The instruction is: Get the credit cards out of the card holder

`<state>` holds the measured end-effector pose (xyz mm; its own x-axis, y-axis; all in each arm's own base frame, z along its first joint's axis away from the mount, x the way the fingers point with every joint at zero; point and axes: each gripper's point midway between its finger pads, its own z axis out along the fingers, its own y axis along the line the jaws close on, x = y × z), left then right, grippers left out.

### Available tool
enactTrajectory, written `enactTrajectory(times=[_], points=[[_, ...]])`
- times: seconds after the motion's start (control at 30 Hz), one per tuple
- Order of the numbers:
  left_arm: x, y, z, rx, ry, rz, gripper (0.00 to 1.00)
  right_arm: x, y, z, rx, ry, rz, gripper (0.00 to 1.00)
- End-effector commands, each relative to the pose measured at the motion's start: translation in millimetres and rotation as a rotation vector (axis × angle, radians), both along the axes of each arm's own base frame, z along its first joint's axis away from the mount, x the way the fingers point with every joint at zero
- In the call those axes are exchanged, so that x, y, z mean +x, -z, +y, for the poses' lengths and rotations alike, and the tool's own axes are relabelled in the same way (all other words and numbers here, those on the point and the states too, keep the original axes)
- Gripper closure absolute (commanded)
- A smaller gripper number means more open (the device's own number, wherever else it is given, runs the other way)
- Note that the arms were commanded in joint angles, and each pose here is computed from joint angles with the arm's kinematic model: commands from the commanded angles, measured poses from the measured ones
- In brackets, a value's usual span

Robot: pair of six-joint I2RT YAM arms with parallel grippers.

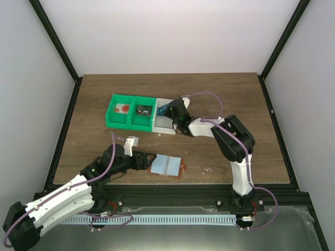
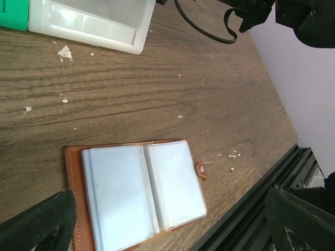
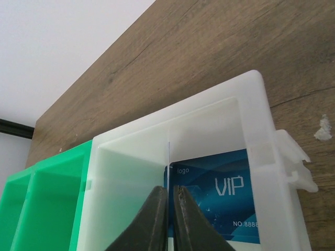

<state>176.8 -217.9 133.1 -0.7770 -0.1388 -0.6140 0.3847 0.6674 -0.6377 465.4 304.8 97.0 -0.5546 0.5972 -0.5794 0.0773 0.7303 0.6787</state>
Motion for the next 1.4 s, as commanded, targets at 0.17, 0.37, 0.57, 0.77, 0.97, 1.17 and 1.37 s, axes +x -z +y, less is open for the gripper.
enactTrajectory(times=[0.17, 0.37, 0.57, 0.77, 0.97, 1.17, 1.37], points=[[-2.3, 4.7, 1.5, -0.008, -0.005, 0.019, 0.0, 13.2, -7.3, -2.8, -0.021, 0.016, -0.01, 0.82], [-2.0, 6.0, 1.0, -0.01, -0.006, 0.023, 0.0, 16.9, -20.1, -2.3, -0.042, 0.006, -0.011, 0.69], [-2.1, 9.4, -0.4, -0.013, -0.005, 0.034, 0.0, 17.0, -39.4, -5.4, -0.041, 0.008, -0.032, 0.6], [-2.5, 23.7, -2.8, 0.009, 0.0, 0.073, 0.0, 12.1, -62.2, -2.3, -0.055, -0.044, -0.063, 0.53], [-5.9, 41.5, -7.3, 0.032, 0.025, 0.129, 0.0, -15.3, -88.7, -2.6, -0.09, -0.17, -0.069, 0.44], [-7.4, 53.1, -16.7, 0.045, 0.071, 0.162, 0.0, -57.1, -99.1, -12.5, -0.112, -0.278, -0.017, 0.38], [-9.6, 57.2, -25.7, 0.017, 0.114, 0.178, 0.0, -106.6, -75.1, -28.8, -0.131, -0.368, 0.108, 0.38]])
